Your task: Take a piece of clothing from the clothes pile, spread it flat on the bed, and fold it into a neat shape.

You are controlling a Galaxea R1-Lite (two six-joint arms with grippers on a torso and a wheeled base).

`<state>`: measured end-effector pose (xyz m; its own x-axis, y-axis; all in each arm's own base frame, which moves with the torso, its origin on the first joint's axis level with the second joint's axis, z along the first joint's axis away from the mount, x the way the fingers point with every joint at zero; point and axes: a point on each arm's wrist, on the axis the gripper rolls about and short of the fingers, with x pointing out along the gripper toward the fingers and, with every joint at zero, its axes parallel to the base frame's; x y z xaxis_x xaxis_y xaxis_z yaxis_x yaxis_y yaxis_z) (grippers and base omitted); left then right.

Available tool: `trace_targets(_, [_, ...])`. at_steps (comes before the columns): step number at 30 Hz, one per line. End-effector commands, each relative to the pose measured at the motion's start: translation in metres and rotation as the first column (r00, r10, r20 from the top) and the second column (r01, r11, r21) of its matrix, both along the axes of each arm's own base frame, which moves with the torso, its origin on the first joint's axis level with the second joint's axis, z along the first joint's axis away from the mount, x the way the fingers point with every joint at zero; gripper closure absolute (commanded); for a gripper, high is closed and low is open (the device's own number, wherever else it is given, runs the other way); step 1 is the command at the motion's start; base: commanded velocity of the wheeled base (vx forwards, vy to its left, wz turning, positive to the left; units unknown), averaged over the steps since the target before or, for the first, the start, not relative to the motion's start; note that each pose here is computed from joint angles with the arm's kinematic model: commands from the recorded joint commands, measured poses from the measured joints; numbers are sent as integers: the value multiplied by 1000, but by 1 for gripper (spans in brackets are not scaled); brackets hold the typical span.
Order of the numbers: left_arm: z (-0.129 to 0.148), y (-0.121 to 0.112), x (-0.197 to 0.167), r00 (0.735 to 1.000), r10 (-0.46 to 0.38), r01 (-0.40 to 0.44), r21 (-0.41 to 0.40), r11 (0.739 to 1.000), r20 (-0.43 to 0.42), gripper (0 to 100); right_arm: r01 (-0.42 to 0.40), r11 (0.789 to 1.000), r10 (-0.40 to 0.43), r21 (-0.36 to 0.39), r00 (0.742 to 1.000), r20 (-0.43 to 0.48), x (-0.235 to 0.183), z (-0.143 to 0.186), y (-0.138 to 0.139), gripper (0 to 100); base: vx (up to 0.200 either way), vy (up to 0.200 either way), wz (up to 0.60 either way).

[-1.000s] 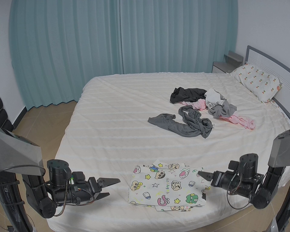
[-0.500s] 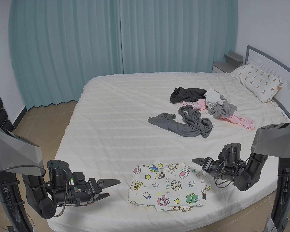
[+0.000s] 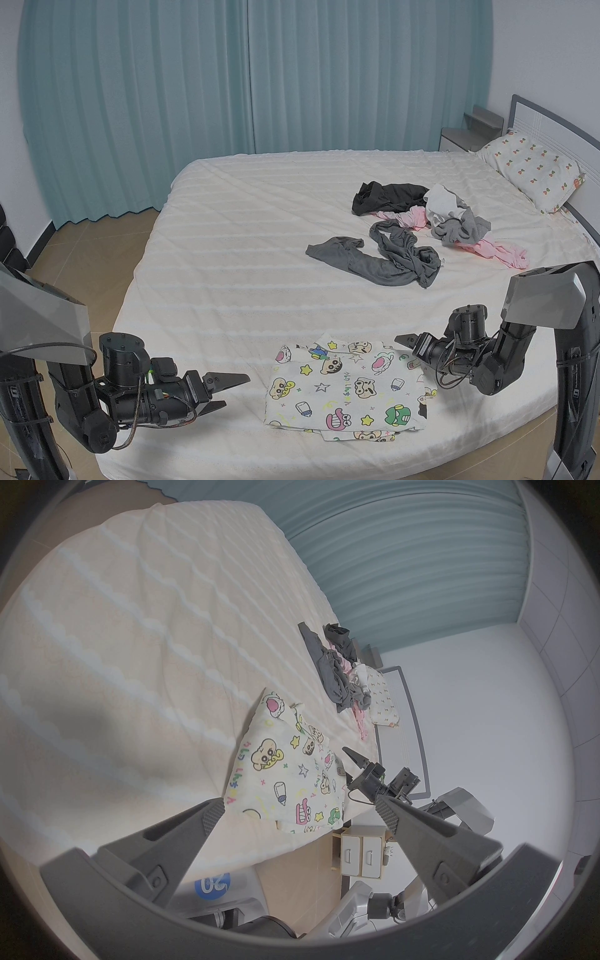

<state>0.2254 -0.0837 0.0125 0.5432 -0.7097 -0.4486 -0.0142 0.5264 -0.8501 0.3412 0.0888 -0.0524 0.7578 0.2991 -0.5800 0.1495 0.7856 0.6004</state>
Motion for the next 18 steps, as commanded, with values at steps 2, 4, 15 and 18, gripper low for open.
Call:
trace_targets(2, [-1,0,0,1000,2,-2,1,1000,-3,0,-4,1000,4,-1,1000,0,1,-3,2,0,0,0,0])
trace_targets(4, [-1,0,0,1000,0,0,1,1000,-3,0,-7,1000,7,-1,1000,0,1,-3,3,0,0,0,0])
trace_targets(15, [-1,0,0,1000,-1,1,1,1000,-2,0,-47,998,46,-32,999,-14,-8,-4,6,0,0,0,0])
trace_targets(18, [-1,0,0,1000,-1,1,1,1000,-2,0,-50,998,49,-34,999,-15,-8,-5,6,0,0,0,0])
